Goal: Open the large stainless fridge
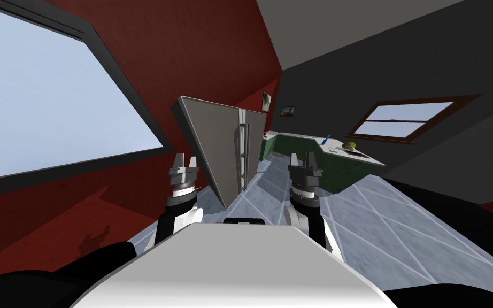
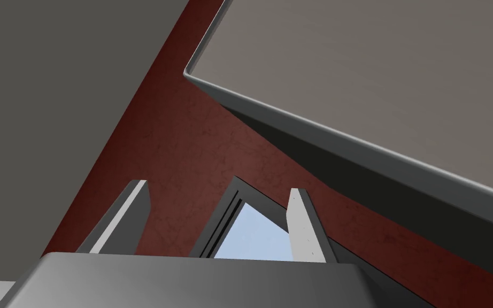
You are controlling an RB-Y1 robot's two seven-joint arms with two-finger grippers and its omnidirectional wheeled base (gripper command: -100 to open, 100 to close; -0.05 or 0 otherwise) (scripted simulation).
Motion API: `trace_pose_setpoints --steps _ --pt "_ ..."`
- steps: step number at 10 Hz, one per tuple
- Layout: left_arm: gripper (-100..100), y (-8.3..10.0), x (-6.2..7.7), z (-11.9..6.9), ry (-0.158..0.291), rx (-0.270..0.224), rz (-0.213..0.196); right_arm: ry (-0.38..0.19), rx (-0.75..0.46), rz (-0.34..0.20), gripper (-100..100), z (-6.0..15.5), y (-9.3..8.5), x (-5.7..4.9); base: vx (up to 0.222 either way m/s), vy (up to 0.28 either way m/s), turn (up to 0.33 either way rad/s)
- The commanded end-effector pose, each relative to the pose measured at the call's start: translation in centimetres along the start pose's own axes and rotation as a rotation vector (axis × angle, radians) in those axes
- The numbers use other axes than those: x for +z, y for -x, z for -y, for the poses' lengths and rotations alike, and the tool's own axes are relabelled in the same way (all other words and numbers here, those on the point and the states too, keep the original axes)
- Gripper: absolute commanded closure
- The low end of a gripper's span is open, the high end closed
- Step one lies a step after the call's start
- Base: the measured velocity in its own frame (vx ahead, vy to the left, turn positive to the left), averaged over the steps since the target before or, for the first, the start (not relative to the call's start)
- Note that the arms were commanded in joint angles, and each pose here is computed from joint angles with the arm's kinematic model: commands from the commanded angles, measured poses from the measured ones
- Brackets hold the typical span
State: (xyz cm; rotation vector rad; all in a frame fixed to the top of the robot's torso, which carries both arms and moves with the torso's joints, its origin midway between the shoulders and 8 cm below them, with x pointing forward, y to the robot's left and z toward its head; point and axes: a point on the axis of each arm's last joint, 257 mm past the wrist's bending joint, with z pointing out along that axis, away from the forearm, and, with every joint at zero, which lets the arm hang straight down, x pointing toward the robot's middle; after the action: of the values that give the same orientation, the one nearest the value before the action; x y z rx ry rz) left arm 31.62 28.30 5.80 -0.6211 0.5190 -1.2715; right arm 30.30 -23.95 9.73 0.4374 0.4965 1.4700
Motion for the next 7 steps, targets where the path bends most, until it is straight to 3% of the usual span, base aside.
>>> trace_pose_setpoints --steps 1,2,3,7 --pt "0 0.0 0.0 0.0 0.000 0.000 0.000 0.000 0.000 0.000 0 0.0 0.0 0.0 0.000 0.000 0.000" --pt "0 0.0 0.0 0.0 0.000 0.000 0.000 0.000 0.000 0.000 0 0.0 0.0 0.0 0.000 0.000 0.000" --pt "-100 -0.6 0.4 -0.3 0.004 0.016 -0.047 0.000 0.000 0.000 0 0.0 0.0 0.0 0.019 -0.020 0.052" --pt "-100 -1.4 3.0 -1.1 0.012 0.084 -0.146 -0.001 0.000 0.000 0 0.0 0.0 0.0 0.064 -0.104 0.123"
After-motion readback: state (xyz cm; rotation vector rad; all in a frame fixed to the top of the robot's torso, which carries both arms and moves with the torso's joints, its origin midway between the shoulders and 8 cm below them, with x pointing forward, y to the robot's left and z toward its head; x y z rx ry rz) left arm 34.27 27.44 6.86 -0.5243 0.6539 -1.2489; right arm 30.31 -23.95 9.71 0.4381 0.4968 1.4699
